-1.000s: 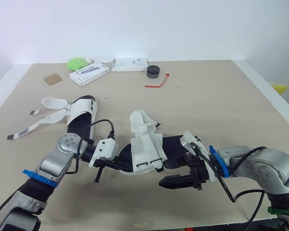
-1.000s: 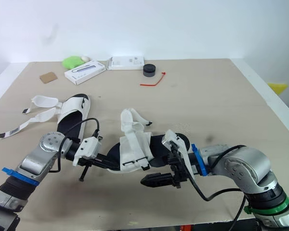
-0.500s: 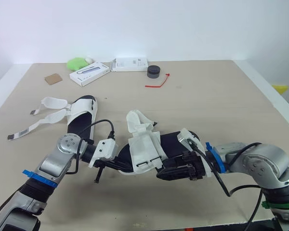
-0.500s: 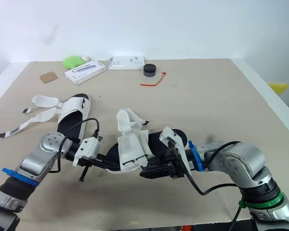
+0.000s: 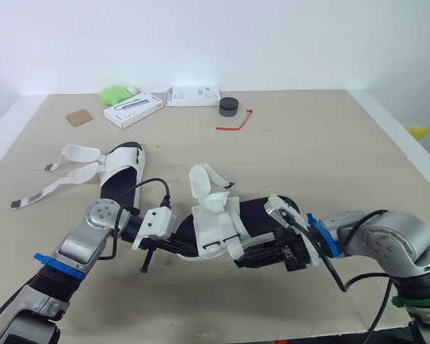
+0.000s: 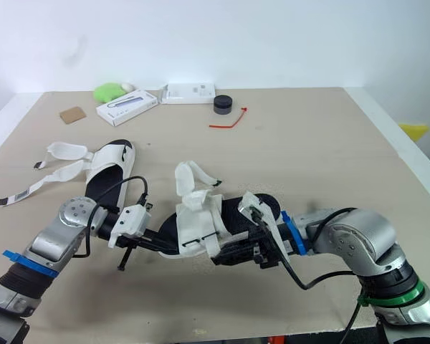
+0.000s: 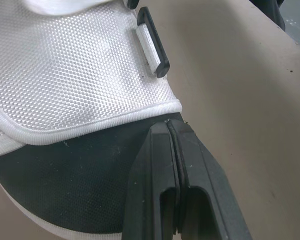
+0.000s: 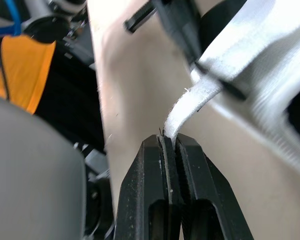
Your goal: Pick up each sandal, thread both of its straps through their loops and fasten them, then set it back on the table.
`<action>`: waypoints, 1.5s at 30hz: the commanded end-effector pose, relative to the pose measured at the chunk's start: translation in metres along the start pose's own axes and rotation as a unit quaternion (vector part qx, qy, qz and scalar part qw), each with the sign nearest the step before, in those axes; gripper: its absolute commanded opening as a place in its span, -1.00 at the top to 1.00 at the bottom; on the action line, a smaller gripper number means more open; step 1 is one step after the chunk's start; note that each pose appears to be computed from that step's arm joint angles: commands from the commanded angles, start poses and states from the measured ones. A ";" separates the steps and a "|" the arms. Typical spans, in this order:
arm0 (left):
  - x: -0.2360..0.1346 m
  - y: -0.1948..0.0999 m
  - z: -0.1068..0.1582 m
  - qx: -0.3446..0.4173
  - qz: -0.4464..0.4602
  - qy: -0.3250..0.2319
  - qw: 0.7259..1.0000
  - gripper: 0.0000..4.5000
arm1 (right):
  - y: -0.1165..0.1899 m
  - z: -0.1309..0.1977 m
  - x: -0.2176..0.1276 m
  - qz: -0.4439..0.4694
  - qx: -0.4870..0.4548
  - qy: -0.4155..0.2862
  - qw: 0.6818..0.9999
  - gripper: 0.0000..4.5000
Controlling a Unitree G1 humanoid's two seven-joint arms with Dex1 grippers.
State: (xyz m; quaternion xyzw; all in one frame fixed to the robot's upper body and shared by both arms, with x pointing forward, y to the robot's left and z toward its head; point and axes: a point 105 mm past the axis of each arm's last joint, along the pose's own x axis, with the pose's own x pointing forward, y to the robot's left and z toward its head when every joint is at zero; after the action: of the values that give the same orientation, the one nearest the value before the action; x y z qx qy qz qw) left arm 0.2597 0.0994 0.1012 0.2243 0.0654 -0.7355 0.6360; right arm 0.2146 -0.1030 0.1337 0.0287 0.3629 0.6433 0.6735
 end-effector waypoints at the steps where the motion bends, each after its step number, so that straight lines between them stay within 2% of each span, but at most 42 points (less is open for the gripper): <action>1: 0.001 -0.003 -0.010 -0.019 0.003 0.013 1.000 1.00 | 0.015 -0.005 0.000 0.036 -0.017 0.023 0.999 0.98; 14: 0.002 0.001 -0.009 -0.016 0.009 0.010 1.000 1.00 | 0.040 -0.026 -0.010 0.101 -0.032 0.094 0.990 0.98; 19: 0.003 0.001 -0.009 -0.015 0.008 0.011 1.000 1.00 | 0.041 -0.024 -0.012 0.101 -0.039 0.074 0.991 0.98; 23: 0.003 0.000 -0.011 -0.016 0.007 0.013 1.000 1.00 | 0.045 -0.023 -0.017 0.117 -0.016 0.042 0.992 0.98; 29: 0.003 0.001 -0.010 -0.016 0.007 0.013 1.000 1.00 | 0.040 -0.035 -0.021 0.117 0.025 0.033 0.992 0.98; 32: 0.003 0.001 -0.010 -0.016 0.006 0.014 1.000 1.00 | 0.042 -0.038 -0.022 0.132 0.023 0.037 0.990 0.54; 33: 0.003 0.001 -0.010 -0.016 0.006 0.014 1.000 1.00 | 0.042 -0.038 -0.022 0.133 0.019 0.038 0.990 0.30; 34: 0.003 0.001 -0.010 -0.016 0.005 0.014 1.000 1.00 | 0.039 -0.038 -0.023 0.127 0.010 0.037 0.991 0.14; 38: 0.004 -0.002 -0.011 -0.017 0.001 0.015 1.000 1.00 | 0.009 -0.041 -0.025 0.048 -0.111 0.034 0.992 -0.70; 42: 0.004 -0.002 -0.011 -0.016 0.001 0.014 1.000 1.00 | 0.000 -0.030 -0.030 0.023 -0.192 0.003 0.981 -0.70; 45: 0.004 -0.001 -0.011 -0.016 0.001 0.016 1.000 1.00 | -0.001 -0.018 -0.033 0.010 -0.282 -0.029 0.959 -0.70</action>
State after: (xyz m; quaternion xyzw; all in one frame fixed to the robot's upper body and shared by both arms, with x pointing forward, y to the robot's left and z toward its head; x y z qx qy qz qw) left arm 0.2613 0.0960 0.0999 0.2189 0.0609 -0.7347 0.6392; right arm 0.2056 -0.1394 0.1216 -0.1026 0.2030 0.7206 0.6549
